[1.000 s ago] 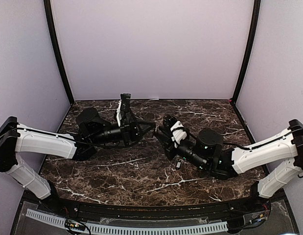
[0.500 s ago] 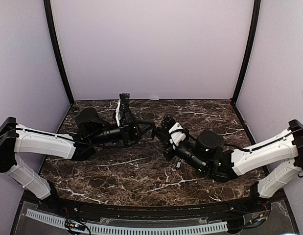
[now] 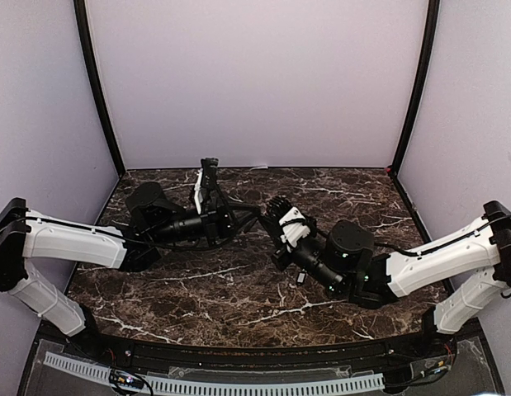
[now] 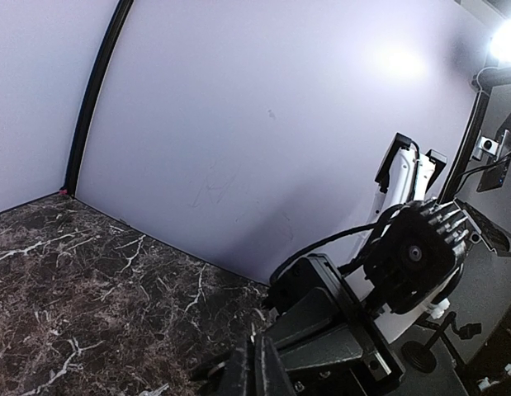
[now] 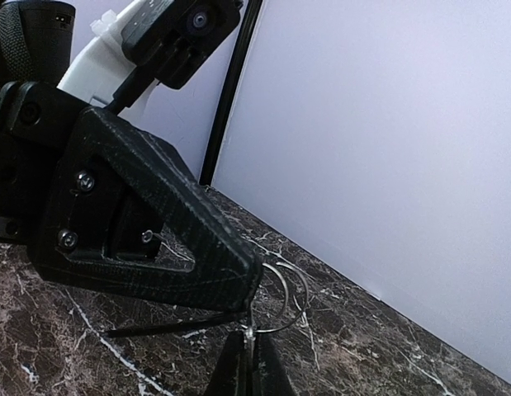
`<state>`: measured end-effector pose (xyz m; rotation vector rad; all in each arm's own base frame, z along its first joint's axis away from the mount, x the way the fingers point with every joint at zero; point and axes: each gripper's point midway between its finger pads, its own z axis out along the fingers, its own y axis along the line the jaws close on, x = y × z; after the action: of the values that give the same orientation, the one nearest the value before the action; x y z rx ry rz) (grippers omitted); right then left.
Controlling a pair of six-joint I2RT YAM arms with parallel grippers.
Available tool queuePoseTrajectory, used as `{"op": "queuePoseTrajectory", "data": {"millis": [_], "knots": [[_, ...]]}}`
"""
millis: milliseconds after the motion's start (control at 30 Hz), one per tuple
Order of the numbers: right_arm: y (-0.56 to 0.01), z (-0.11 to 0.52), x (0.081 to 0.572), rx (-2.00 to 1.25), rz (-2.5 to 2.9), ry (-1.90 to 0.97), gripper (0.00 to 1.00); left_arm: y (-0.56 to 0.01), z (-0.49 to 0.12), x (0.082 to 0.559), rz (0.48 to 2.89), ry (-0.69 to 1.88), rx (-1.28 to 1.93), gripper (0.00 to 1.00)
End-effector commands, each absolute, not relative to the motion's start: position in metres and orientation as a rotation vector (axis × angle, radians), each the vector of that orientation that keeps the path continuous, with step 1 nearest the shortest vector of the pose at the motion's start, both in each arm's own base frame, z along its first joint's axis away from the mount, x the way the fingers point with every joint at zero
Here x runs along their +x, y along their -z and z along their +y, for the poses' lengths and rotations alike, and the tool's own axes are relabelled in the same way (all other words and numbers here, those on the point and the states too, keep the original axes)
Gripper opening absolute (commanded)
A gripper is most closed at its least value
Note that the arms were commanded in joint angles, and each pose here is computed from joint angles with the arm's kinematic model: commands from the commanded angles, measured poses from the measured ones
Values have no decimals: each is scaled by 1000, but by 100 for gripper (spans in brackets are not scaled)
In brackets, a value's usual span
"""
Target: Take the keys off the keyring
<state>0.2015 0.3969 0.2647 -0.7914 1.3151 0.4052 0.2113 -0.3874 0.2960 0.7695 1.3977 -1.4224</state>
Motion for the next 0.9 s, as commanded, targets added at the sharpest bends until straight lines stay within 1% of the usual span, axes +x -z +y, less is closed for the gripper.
{"op": "queuePoseTrajectory", "data": {"millis": [0,867], "knots": [[-279,399,199,-747,1287,-414,0,-313,-379,206,1342,1414,762,0],[-273,384,209,-667,1340,-360,0,-321,-368,204,1310,1396,723,0]]}}
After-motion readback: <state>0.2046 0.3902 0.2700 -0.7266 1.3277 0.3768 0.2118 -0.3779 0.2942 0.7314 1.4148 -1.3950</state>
